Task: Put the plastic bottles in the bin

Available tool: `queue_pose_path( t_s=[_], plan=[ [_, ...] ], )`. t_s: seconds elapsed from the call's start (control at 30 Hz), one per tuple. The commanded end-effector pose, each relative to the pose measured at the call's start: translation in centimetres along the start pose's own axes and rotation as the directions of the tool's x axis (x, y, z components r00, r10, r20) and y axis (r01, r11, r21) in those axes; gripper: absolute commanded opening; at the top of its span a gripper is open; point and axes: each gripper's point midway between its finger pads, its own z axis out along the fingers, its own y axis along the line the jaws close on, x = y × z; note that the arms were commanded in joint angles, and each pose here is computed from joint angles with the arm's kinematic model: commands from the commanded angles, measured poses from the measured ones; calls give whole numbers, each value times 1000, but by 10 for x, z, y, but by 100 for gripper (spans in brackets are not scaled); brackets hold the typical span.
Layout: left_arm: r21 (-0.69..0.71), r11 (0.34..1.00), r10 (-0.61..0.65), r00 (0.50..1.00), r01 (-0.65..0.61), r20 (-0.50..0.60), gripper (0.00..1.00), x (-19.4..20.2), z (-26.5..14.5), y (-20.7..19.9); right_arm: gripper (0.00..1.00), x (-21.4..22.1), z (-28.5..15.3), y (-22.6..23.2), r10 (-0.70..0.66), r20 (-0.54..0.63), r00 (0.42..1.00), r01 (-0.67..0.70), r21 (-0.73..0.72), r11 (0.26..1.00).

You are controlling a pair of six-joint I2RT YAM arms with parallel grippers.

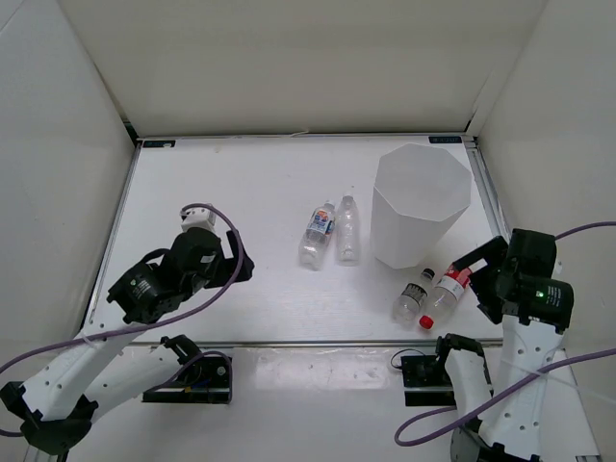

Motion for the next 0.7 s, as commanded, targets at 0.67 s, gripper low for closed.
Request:
queue_pose_path(
  t_s=[0.67],
  plan=[
    [-117, 992, -71, 979, 49, -191, 100, 26, 46, 2, 100, 13, 89, -13, 108, -204, 973, -62, 218, 974]
  ],
)
